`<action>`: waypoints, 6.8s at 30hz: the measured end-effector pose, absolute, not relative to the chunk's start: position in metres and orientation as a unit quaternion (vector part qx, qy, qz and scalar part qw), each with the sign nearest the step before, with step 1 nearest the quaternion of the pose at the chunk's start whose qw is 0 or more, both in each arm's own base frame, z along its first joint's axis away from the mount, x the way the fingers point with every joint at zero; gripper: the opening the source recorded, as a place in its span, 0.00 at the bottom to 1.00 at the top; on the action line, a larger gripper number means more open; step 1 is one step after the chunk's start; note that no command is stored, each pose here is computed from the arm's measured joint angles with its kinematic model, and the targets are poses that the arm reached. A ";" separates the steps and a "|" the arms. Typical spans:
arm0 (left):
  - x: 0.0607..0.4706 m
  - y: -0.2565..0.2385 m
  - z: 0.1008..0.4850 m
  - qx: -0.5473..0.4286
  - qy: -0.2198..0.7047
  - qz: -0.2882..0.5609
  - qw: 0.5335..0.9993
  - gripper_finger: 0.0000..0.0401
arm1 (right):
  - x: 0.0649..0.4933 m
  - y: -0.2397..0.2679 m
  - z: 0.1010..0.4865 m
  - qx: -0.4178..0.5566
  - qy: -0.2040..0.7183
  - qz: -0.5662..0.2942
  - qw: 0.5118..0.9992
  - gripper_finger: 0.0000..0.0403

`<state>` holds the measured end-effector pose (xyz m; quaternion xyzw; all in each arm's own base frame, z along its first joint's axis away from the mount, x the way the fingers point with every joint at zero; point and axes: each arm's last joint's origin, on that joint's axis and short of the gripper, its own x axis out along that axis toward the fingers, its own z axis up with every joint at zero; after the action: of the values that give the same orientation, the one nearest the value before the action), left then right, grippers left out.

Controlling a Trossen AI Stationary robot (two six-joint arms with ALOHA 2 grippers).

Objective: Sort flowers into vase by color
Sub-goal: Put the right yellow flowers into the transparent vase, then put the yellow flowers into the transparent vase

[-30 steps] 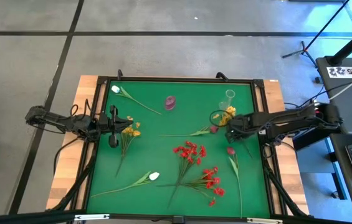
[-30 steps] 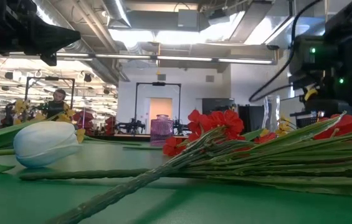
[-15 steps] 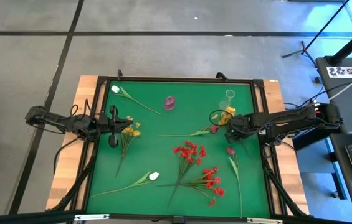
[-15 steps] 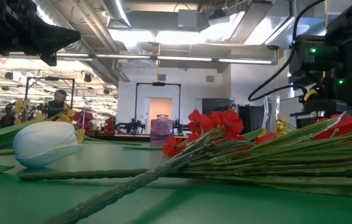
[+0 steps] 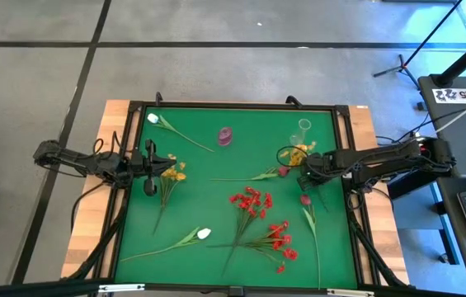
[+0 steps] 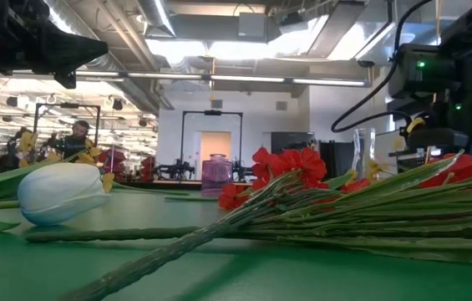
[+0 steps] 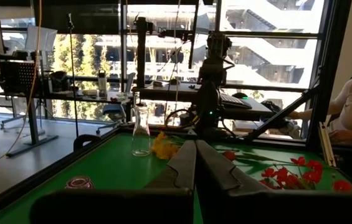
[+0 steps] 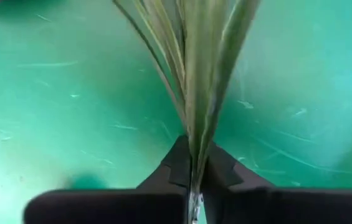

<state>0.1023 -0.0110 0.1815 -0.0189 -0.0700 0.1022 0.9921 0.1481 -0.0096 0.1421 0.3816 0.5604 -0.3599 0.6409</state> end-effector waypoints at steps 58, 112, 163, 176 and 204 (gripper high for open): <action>0.102 -0.011 0.181 -0.019 -0.070 0.102 0.992 0.00 | 0.168 -0.050 0.316 -0.023 0.083 -0.489 0.868 0.02; 0.102 -0.011 0.181 -0.019 -0.070 0.102 0.992 0.00 | 0.125 -0.078 0.292 0.080 0.229 -0.435 0.867 0.63; 0.102 -0.011 0.182 -0.019 -0.070 0.102 0.992 0.00 | 0.105 -0.031 0.332 0.281 0.077 -0.048 0.955 0.64; 0.102 -0.011 0.182 -0.019 -0.070 0.102 0.992 0.00 | 0.164 0.018 0.307 0.187 0.180 -0.057 0.964 0.64; 0.102 -0.011 0.182 -0.019 -0.070 0.102 0.992 0.00 | 0.165 0.081 0.245 0.335 0.412 -0.152 0.834 0.64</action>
<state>0.1023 -0.0110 0.1816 -0.0189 -0.0701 0.1022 0.9921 0.1646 0.0808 0.2453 0.3349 0.4118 -0.1521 0.8338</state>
